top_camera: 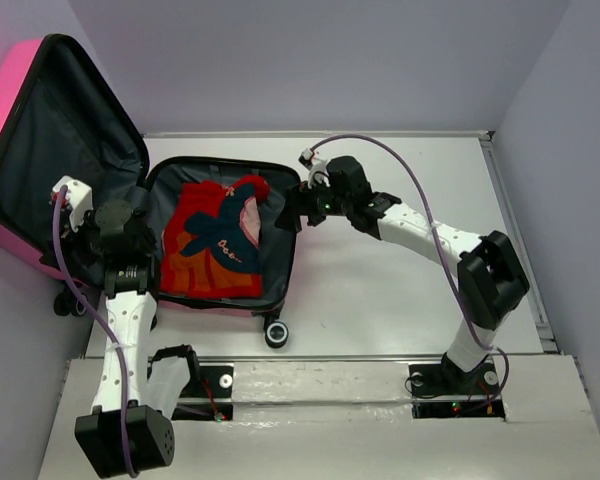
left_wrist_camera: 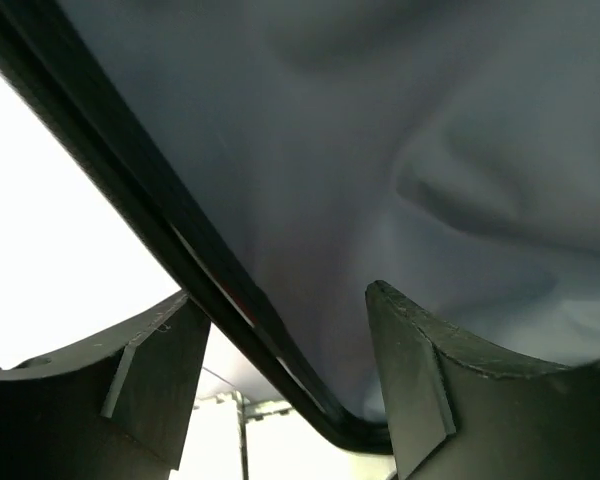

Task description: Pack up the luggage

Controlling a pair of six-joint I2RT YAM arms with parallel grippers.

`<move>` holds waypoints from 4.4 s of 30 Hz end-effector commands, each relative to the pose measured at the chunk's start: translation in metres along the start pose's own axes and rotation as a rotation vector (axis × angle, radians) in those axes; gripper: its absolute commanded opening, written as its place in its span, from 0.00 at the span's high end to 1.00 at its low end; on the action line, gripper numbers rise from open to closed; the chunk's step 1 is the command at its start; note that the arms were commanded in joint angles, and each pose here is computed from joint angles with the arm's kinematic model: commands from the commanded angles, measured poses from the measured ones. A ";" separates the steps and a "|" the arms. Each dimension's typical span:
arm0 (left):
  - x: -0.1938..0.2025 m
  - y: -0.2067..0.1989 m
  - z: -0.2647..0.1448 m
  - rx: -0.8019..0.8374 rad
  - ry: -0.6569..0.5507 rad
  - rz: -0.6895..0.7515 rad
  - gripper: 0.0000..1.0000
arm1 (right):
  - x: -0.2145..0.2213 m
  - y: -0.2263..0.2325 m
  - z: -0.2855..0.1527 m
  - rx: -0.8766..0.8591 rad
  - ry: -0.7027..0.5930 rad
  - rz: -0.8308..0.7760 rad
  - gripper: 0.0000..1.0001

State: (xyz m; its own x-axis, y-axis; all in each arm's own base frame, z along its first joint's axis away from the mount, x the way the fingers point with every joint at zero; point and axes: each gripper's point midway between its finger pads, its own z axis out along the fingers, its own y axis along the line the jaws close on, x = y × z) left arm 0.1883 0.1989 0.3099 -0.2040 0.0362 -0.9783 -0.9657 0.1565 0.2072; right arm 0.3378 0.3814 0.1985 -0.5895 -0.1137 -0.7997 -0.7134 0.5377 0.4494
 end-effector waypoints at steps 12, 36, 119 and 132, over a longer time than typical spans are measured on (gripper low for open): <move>-0.011 -0.003 0.027 -0.099 0.016 -0.074 0.62 | 0.024 -0.081 0.026 0.293 0.090 0.045 0.22; -0.001 -0.060 -0.297 1.120 -0.187 -0.060 0.94 | 0.030 -0.127 0.026 0.353 0.058 0.166 0.93; 0.095 -0.298 -0.262 1.589 0.813 -0.127 0.23 | -0.110 -0.112 -0.109 0.069 -0.362 0.066 0.74; 0.027 -0.207 -0.306 1.672 0.575 -0.329 0.17 | -0.123 -0.130 -0.080 -0.021 -0.160 0.180 0.25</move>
State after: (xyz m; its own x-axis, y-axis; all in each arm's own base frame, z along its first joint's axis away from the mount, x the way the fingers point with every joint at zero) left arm 0.3681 -0.0818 0.2346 -0.3190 -0.4488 -0.8347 -0.0208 0.8839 -0.4673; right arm 0.5290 0.1887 0.2167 -0.6209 0.1960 -0.7590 -0.3926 0.7603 0.5176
